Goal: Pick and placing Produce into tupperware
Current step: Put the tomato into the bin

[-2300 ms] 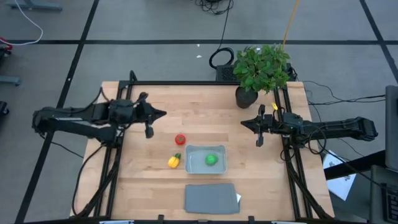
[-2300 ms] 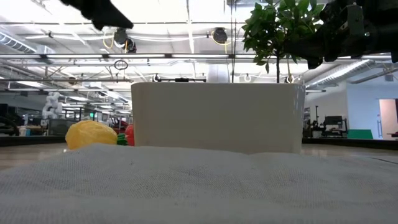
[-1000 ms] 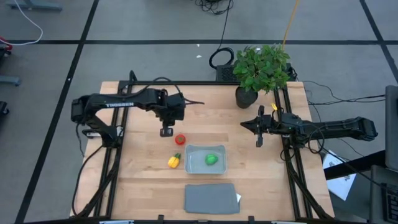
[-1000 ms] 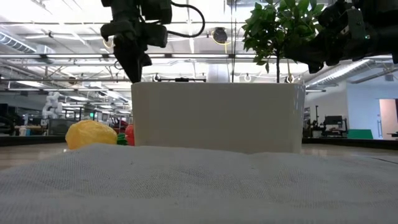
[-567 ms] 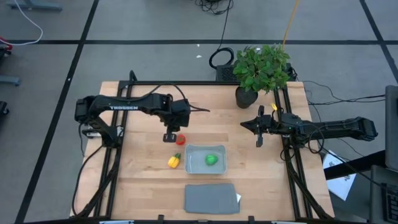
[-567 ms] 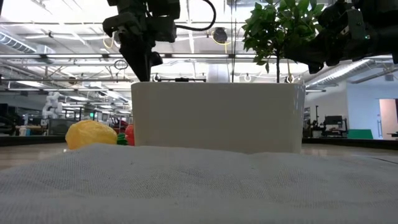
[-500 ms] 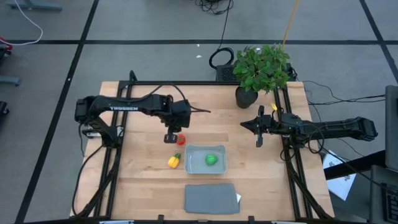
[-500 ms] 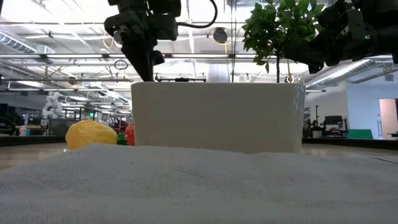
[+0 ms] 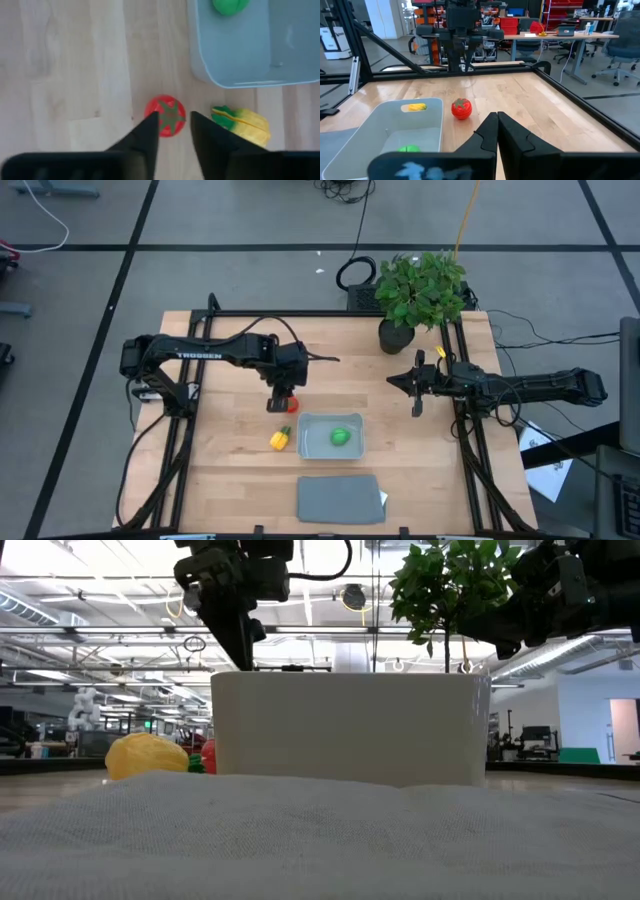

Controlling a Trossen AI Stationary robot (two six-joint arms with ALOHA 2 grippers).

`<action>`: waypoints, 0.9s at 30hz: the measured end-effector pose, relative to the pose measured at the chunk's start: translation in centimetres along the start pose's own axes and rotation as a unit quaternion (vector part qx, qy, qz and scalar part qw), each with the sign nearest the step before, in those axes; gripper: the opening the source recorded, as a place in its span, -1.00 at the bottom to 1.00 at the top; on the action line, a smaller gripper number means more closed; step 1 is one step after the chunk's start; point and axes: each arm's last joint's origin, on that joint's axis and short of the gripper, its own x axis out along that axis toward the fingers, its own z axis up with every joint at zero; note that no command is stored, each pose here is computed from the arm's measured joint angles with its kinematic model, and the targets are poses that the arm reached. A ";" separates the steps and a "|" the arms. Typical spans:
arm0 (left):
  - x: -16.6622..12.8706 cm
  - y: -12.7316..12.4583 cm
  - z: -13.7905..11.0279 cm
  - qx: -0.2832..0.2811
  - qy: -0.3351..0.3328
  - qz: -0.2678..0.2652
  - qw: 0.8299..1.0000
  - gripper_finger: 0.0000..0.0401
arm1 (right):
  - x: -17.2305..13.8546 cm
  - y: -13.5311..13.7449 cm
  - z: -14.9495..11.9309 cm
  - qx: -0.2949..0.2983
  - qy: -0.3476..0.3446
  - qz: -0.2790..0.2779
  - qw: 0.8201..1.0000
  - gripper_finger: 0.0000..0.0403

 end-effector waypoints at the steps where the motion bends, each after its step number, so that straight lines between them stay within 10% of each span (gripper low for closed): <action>1: 0.0 -0.1 0.0 0.002 -0.001 -0.006 1.000 -0.31 | 0.0 0.0 0.0 0.001 0.000 0.000 1.000 -1.00; 13: 0.8 -2.0 0.0 0.037 0.009 0.004 0.999 0.66 | 0.0 0.0 -0.2 0.003 0.012 0.000 1.000 -1.00; 27: 3.9 -2.1 -1.7 0.056 0.018 0.023 0.998 0.81 | 0.0 0.0 -0.2 0.003 0.012 0.000 1.000 -1.00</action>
